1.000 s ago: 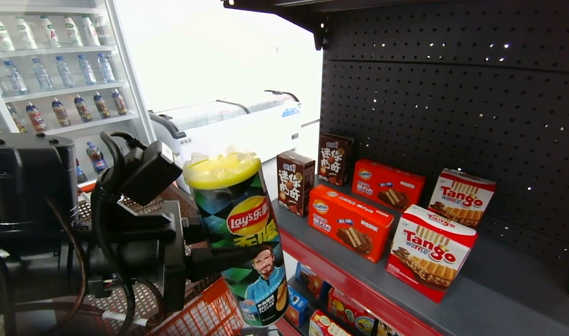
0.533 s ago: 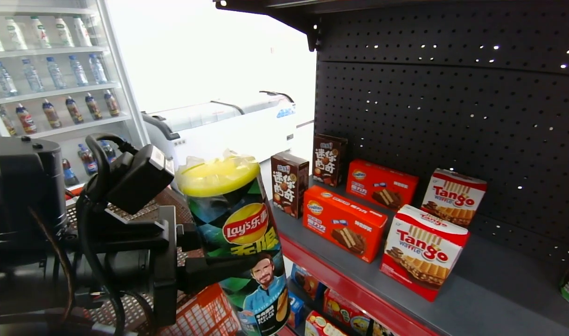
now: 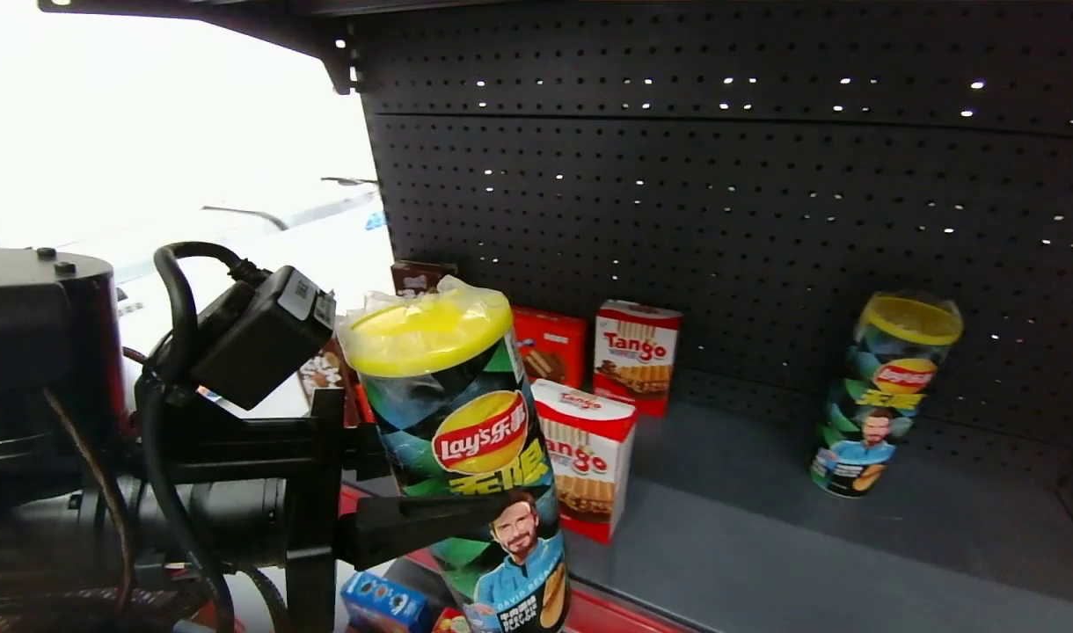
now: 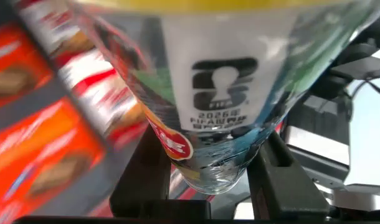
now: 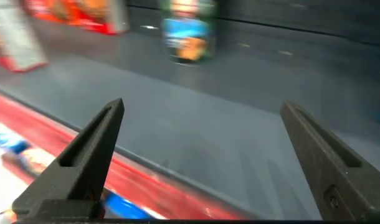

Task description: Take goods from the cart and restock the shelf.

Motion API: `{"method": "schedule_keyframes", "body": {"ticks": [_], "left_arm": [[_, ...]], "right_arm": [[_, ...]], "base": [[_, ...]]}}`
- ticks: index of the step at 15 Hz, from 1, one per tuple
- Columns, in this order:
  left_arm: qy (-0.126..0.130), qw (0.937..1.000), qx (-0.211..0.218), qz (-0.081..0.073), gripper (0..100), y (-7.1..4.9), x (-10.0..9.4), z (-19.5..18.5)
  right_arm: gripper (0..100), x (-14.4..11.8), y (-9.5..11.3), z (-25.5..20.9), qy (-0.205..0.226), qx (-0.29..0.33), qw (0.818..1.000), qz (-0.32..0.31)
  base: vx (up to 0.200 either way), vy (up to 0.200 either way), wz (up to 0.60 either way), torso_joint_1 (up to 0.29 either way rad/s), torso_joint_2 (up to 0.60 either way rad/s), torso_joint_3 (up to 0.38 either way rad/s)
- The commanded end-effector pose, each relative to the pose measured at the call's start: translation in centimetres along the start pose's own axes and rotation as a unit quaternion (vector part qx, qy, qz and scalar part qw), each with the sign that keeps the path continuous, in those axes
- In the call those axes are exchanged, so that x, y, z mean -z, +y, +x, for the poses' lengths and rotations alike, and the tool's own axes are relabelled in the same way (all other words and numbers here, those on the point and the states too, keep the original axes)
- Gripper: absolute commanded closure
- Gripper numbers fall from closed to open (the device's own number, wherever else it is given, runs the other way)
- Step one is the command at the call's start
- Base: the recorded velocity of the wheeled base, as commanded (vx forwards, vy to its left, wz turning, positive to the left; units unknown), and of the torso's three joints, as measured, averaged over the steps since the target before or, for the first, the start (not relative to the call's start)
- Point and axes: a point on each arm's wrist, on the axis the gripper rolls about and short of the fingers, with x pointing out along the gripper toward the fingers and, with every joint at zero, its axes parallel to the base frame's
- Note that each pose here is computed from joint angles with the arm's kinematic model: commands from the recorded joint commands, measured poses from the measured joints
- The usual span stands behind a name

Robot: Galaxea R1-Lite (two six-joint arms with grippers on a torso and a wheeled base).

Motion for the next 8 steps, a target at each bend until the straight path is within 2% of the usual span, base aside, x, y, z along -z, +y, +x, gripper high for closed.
{"method": "schedule_keyframes", "body": {"ticks": [1, 7, 8], "left_arm": [[-0.001, 1.0000, 0.007, 0.003, 100, -0.26, -0.20, 0.20], [-0.002, 1.0000, 0.009, 0.004, 100, -0.32, -0.27, 0.29], [-0.002, 1.0000, 0.009, 0.004, 100, -0.32, -0.24, 0.29]], "right_arm": [[0, 0.00, 0.00, 0.00, 0.000, 0.000, 1.000, 0.000], [0, 0.00, 0.00, 0.00, 0.000, 0.000, 1.000, 0.000], [0, 0.00, 0.00, 0.00, 0.000, 0.000, 1.000, 0.000]], "base": [[0.000, 0.000, -0.60, -0.002, 0.00, 0.002], [0.000, 0.000, -0.60, 0.005, 0.00, 0.003], [0.000, 0.000, 0.00, 0.000, 0.00, 0.000]]}}
